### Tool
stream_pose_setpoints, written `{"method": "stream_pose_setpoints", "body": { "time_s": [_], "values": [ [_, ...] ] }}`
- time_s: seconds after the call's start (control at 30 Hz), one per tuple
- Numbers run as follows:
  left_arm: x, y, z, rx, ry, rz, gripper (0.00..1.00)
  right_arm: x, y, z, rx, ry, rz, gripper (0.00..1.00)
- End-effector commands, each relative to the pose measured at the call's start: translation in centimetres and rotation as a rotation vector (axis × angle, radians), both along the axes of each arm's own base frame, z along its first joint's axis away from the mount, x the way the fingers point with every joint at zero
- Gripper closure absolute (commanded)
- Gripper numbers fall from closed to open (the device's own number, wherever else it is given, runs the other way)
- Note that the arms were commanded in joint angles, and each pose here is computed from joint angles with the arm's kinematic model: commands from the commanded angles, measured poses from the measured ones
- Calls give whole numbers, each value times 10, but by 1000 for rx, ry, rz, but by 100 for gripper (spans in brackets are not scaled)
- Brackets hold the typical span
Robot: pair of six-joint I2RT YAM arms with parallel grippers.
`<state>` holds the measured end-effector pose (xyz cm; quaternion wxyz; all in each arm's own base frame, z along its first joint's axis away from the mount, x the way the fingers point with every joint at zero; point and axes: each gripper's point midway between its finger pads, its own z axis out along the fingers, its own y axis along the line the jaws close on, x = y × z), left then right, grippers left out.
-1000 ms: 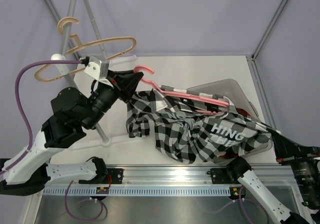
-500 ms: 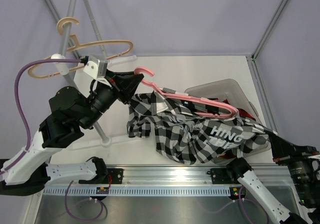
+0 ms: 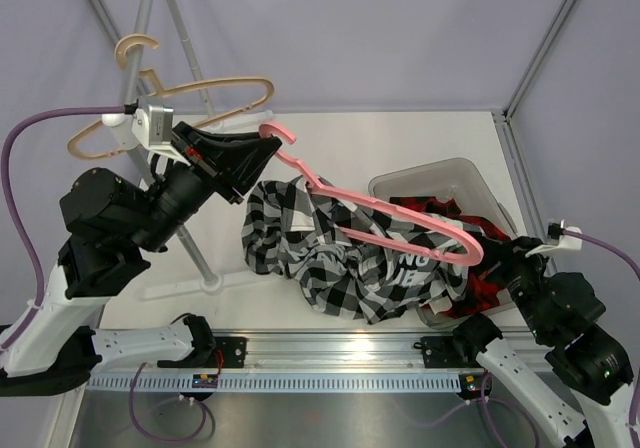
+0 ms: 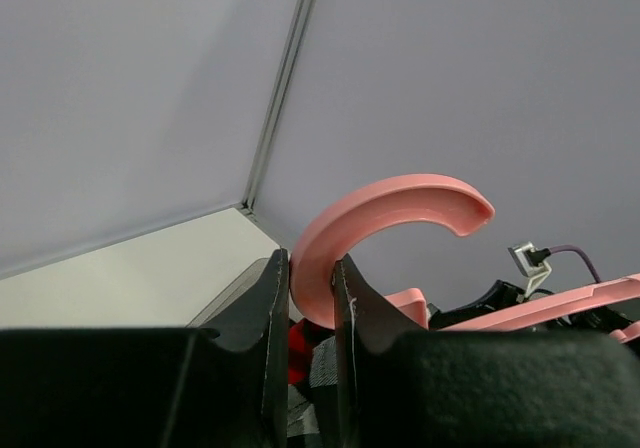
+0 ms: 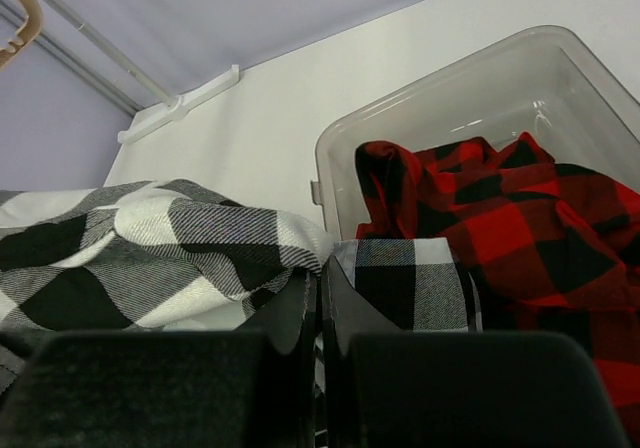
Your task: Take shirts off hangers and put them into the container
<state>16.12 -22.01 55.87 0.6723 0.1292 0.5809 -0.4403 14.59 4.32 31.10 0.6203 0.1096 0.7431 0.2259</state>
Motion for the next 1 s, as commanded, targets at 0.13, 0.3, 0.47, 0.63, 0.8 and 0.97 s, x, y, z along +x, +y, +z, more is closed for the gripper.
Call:
{"method": "stream_pose_setpoints", "body": {
  "time_s": [0.13, 0.3, 0.47, 0.63, 0.8, 0.97],
  "values": [
    [-35, -12, 41, -154, -55, -211, 100, 26, 37, 34, 15, -98, 117, 100],
    [-47, -19, 34, -146, -30, -294, 100, 61, 62, 47, -25, -117, 137, 100],
    [-73, -24, 16, -82, -21, -428, 100, 89, 81, 79, -83, -188, 170, 100],
    [-77, -25, -34, 15, 60, -451, 100, 111, 82, 133, -180, -289, 120, 100],
    [-67, -20, -93, 96, 168, -382, 100, 138, 78, 199, -336, -378, 44, 100],
    [-56, -17, -153, 157, 262, -312, 100, 143, 74, 310, -359, -561, -27, 100]
  ]
}}
